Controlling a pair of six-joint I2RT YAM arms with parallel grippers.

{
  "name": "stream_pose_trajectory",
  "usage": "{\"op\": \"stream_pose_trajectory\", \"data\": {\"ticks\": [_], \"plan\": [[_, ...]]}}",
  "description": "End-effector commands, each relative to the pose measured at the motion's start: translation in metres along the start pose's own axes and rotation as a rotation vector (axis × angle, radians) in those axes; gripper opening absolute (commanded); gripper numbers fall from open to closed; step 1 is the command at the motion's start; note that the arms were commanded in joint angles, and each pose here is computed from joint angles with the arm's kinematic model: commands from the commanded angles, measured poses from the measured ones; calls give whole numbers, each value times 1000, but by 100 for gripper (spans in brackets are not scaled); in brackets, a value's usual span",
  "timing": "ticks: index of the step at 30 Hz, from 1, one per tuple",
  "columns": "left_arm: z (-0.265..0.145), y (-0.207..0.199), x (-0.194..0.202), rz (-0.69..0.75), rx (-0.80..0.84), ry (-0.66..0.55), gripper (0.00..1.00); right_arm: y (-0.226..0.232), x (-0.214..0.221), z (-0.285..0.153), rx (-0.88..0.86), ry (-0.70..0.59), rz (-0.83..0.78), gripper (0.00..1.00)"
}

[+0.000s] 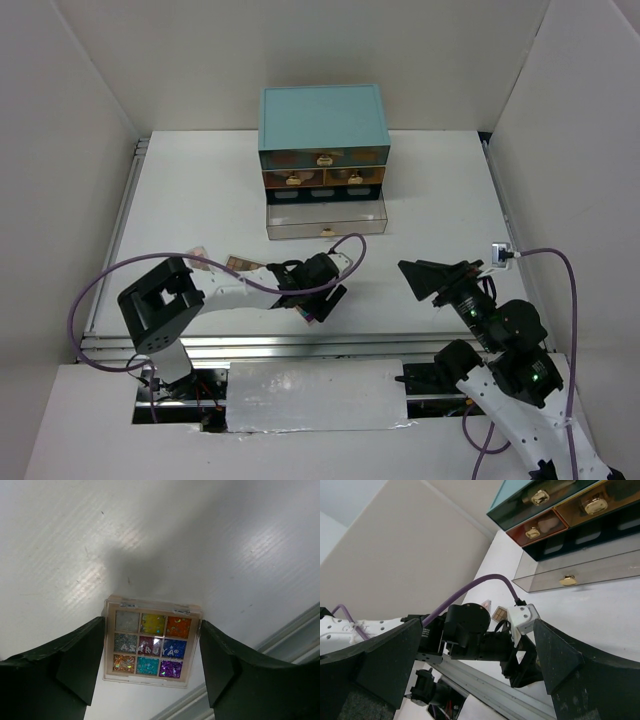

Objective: Organize the makeup

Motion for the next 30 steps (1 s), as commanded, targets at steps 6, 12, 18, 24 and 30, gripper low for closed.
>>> {"op": "stream_pose_trajectory", "data": {"ticks": [6, 12, 18, 24, 30], "plan": [[-63, -29, -58, -36, 19, -140, 25, 5, -21, -15, 25, -73, -28, 100], [-111, -23, -151, -93, -93, -417, 26, 2, -22, -16, 45, -85, -36, 100], [-114, 16, -228, -278, -242, -673, 33, -1, -27, -21, 86, -101, -60, 100], [-80, 55, -255, -455, -360, -712, 36, -5, -34, -29, 134, -135, -90, 100], [-33, 67, -242, -550, -444, -671, 39, -6, -34, -27, 140, -144, -104, 100]]}}
Point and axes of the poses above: each gripper's point midway between its finger pads, its own z axis out along the fingers, its own y axis along the line the jaws close on, x = y × z, the point moved 8 cm from there along -z, back along the fingers, and after that the axes turned 14 degrees about -z, right-handed, at the moved point
